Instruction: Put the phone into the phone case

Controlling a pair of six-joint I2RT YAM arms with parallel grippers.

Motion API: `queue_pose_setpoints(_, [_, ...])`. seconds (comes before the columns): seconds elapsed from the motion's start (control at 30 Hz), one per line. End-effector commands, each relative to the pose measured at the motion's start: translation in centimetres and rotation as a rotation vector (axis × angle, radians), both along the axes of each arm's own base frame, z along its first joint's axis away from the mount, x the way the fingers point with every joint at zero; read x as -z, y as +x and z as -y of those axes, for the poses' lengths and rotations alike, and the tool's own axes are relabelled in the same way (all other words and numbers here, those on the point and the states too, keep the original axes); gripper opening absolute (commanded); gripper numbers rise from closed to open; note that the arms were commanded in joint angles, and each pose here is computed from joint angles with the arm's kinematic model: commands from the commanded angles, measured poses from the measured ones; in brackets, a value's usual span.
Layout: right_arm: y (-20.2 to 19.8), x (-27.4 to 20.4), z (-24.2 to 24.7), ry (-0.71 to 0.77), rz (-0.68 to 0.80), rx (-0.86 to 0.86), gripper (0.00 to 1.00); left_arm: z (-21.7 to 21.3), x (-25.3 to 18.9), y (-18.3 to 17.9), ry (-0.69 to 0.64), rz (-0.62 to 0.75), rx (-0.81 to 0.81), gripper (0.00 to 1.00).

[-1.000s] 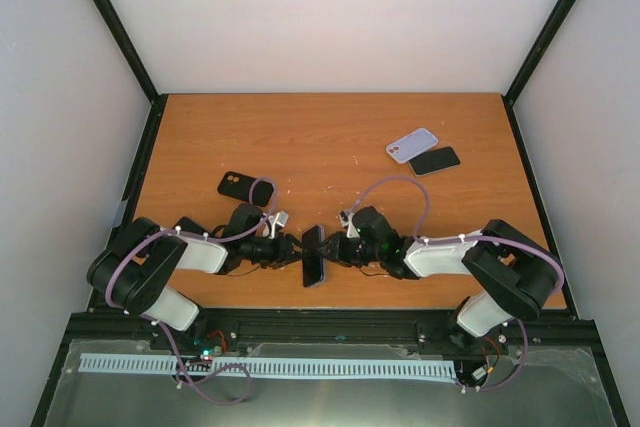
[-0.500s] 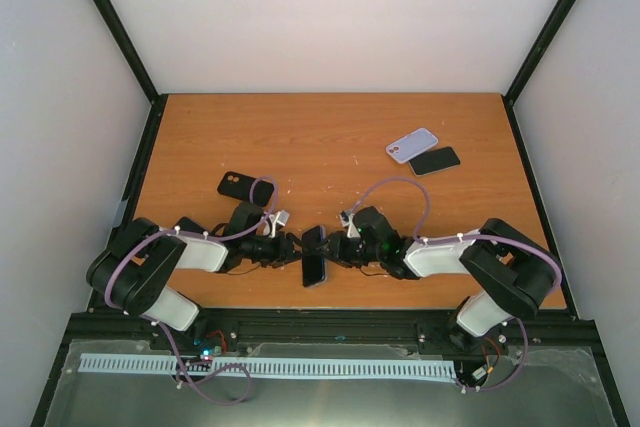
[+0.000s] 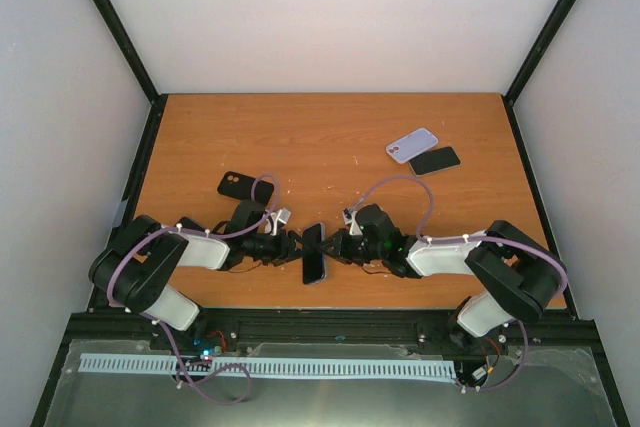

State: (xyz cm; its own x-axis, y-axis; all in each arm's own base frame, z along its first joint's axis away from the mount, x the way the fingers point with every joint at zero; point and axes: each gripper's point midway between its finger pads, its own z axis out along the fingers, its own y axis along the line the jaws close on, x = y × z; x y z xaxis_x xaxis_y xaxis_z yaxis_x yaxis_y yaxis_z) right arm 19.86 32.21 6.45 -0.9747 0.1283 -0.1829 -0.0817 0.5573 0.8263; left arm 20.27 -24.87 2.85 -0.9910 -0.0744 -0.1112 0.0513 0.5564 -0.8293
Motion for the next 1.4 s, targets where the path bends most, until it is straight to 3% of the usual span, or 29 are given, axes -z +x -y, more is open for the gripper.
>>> queue_pose_setpoints(0.0, [0.8,-1.2,-1.0,0.049,0.030,-0.008,0.03,-1.4,2.8,-0.9,0.116,-0.062,-0.022,0.53])
queue_pose_setpoints(0.07, [0.8,-1.1,-1.1,0.048,0.027,-0.016,0.06,-1.3,2.8,-0.9,0.114,-0.059,-0.020,0.53])
queue_pose_setpoints(0.27, [1.2,0.0,-1.2,-0.019,0.038,-0.031,0.33,-1.2,2.6,-0.8,0.109,-0.057,-0.021,0.52])
queue_pose_setpoints(0.33, [1.4,0.6,-1.0,-0.061,0.047,-0.035,0.29,-1.1,2.4,-0.8,0.099,-0.056,-0.019,0.52])
queue_pose_setpoints(0.47, [1.8,1.3,-0.1,-0.141,0.075,-0.040,0.12,-0.8,1.3,-0.6,0.075,-0.035,-0.013,0.52])
queue_pose_setpoints(0.6, [2.2,-1.2,1.2,-0.124,0.140,-0.027,0.04,-0.4,-1.9,0.6,0.041,0.037,-0.006,0.57])
queue_pose_setpoints(0.87, [1.5,-9.0,3.5,0.016,0.272,0.007,0.06,-1.3,-10.8,1.4,-0.163,0.231,0.014,0.81])
queue_pose_setpoints(1.1, [0.6,-15.6,3.9,0.345,0.273,0.110,0.09,-0.4,-16.9,-1.9,-0.439,0.317,0.138,0.79])
queue_pose_setpoints(1.23, [0.6,-17.5,4.2,0.487,0.243,0.162,0.10,0.0,-17.5,-3.2,-0.488,0.335,0.170,0.79])
queue_pose_setpoints(1.37, [0.9,-18.5,4.2,0.538,0.247,0.177,0.10,1.1,-17.3,-3.8,-0.514,0.315,0.194,0.78])
